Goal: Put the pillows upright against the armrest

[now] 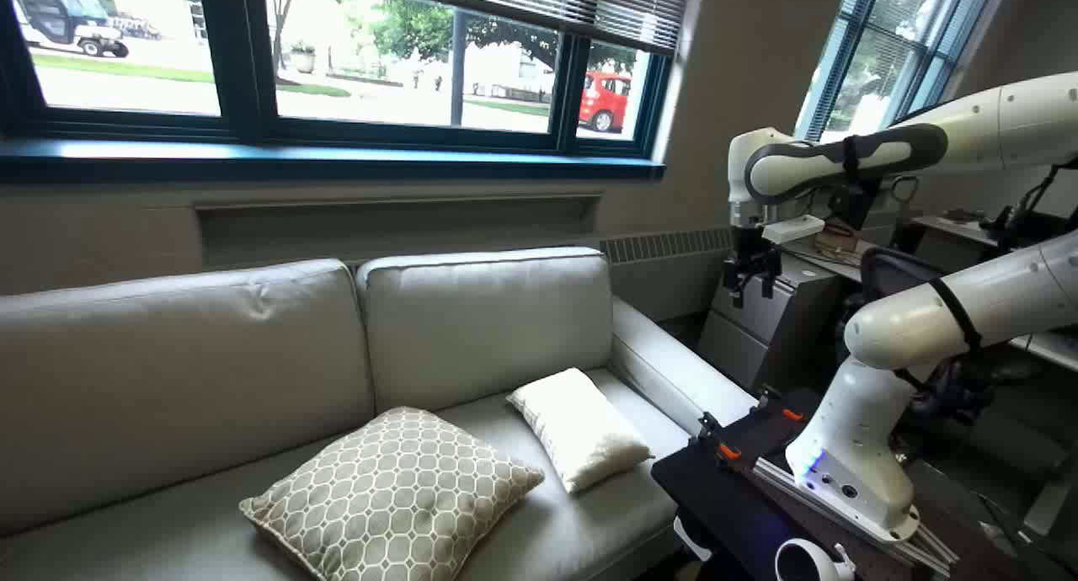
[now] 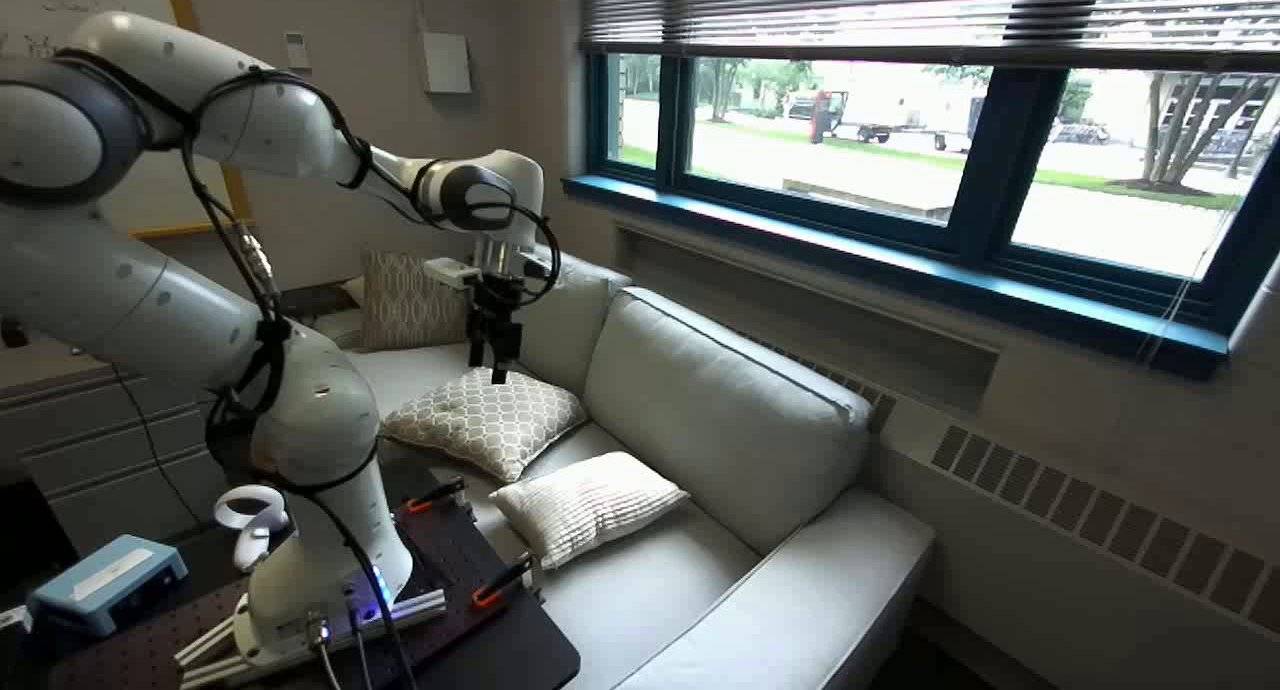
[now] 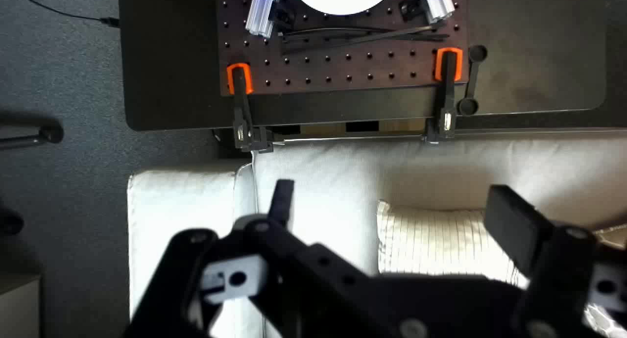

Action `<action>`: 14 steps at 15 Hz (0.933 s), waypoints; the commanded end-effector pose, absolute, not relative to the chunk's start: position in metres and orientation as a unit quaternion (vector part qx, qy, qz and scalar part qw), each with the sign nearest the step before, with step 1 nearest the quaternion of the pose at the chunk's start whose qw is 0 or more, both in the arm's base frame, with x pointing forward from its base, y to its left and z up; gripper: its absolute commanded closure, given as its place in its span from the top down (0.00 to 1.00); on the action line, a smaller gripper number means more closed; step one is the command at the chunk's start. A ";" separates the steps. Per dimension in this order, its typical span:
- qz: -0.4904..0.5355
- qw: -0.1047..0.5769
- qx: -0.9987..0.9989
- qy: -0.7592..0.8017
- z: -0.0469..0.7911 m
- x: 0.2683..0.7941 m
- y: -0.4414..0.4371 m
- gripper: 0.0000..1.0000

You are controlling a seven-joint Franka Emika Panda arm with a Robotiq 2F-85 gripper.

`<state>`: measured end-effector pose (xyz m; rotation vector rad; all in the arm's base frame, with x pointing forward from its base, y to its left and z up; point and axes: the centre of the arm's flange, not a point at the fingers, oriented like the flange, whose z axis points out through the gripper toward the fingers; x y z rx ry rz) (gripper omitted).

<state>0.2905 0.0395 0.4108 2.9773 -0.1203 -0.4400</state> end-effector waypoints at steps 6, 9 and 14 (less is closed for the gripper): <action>-0.145 0.065 0.986 -0.040 0.411 0.291 0.040 1.00; -0.145 0.065 0.986 -0.040 0.411 0.291 0.040 1.00; -0.089 0.037 0.995 -0.029 0.401 0.368 0.036 1.00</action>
